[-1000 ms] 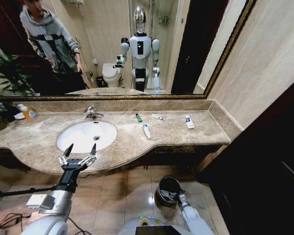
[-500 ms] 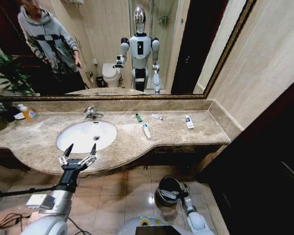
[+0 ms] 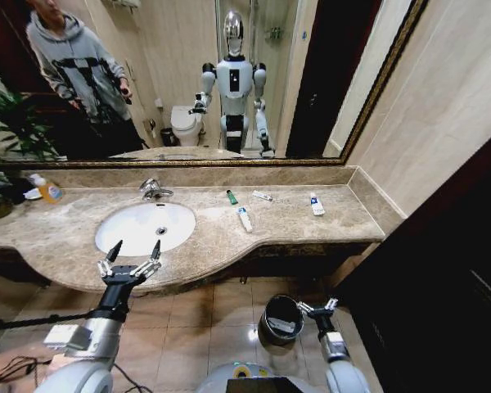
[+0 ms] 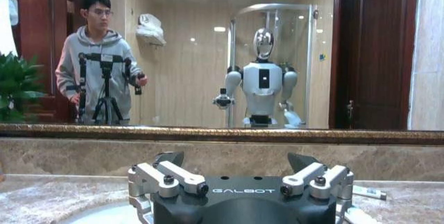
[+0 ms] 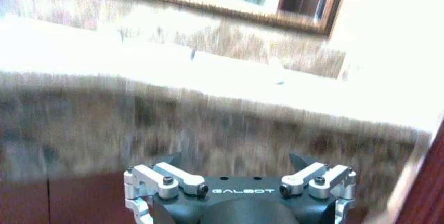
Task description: Pick up the trash from the sink and place it in the trash bin.
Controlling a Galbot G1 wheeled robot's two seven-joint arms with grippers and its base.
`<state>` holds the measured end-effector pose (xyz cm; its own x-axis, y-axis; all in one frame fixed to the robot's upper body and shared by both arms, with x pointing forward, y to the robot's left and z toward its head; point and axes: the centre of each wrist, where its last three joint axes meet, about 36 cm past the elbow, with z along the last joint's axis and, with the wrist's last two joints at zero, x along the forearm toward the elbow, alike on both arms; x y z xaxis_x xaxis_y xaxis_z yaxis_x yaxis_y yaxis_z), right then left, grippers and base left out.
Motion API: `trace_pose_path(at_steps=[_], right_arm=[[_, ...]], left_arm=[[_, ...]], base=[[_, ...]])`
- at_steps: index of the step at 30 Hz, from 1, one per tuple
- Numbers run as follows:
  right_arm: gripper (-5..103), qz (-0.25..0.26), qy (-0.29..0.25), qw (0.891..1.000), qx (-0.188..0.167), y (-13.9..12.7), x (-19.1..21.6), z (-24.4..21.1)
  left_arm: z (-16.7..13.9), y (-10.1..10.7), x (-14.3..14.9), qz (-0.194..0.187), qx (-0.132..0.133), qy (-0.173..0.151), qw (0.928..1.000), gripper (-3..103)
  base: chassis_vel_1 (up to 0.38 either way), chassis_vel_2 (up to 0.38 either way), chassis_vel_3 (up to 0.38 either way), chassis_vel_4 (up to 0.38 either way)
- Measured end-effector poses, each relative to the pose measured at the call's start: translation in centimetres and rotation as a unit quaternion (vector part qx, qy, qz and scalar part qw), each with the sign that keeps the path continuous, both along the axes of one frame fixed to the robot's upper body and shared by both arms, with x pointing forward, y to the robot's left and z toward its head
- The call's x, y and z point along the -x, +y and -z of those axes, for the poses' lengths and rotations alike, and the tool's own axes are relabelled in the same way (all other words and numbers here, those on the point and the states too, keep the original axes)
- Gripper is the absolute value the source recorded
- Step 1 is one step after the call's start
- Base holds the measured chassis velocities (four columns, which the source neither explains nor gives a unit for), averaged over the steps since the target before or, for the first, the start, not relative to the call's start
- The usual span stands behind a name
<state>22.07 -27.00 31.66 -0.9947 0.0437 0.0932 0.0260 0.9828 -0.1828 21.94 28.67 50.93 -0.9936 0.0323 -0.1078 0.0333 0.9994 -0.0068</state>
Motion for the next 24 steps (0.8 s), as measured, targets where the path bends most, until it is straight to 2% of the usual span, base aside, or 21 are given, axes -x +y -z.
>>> trace_pose_path(at_steps=[4, 7, 8, 11, 18, 20, 21, 23, 24], right_arm=[[100, 0.001, -0.022, 1.000, -0.009, -0.2, -0.4, -1.9], [100, 0.001, -0.049, 0.998, -0.040, -0.2, -2.0, -4.8], [100, 0.001, -0.049, 0.998, -0.040, -0.2, -2.0, -4.8], [100, -0.010, -0.066, 0.995, -0.075, -0.2, -5.4, -7.0], [100, -0.028, -0.062, 0.992, -0.109, -1.1, -10.6, -9.7], [100, -0.028, -0.062, 0.992, -0.110, -1.2, -11.3, -9.9], [103, -0.025, -0.064, 0.992, -0.108, -1.7, -13.4, -10.1], [100, -0.022, -0.063, 0.992, -0.106, -2.0, -14.7, -10.2], [98, -0.015, -0.060, 0.993, -0.105, -2.6, -17.2, -10.4]], left_arm=[[0.0, 0.0, 0.0, 0.000, 0.000, 0.000, 1.0000, 100], [0.0, 0.0, 0.0, 0.000, 0.000, 0.000, 1.0000, 100], [0.0, 0.0, 0.0, 0.000, 0.000, 0.000, 1.0000, 100], [0.0, 0.0, 0.0, 0.000, 0.000, 0.000, 1.0000, 100], [0.0, 0.0, 0.0, 0.000, 0.000, 0.000, 1.0000, 100], [0.0, 0.0, 0.0, 0.000, 0.000, 0.000, 1.0000, 100], [0.0, 0.0, 0.0, 0.000, 0.000, 0.000, 1.0000, 100], [0.0, 0.0, 0.0, 0.000, 0.000, 0.000, 1.0000, 100], [0.0, 0.0, 0.0, 0.000, 0.000, 0.000, 1.0000, 100]], base=[[0.000, 0.000, 0.000, 0.000], [0.000, 0.000, 0.000, 0.000], [0.000, 0.000, 0.000, 0.000], [0.000, 0.000, 0.000, 0.000], [0.000, 0.000, 0.000, 0.000], [0.000, 0.000, 0.000, 0.000], [0.000, 0.000, 0.000, 0.000], [0.000, 0.000, 0.000, 0.000], [0.000, 0.000, 0.000, 0.000]])
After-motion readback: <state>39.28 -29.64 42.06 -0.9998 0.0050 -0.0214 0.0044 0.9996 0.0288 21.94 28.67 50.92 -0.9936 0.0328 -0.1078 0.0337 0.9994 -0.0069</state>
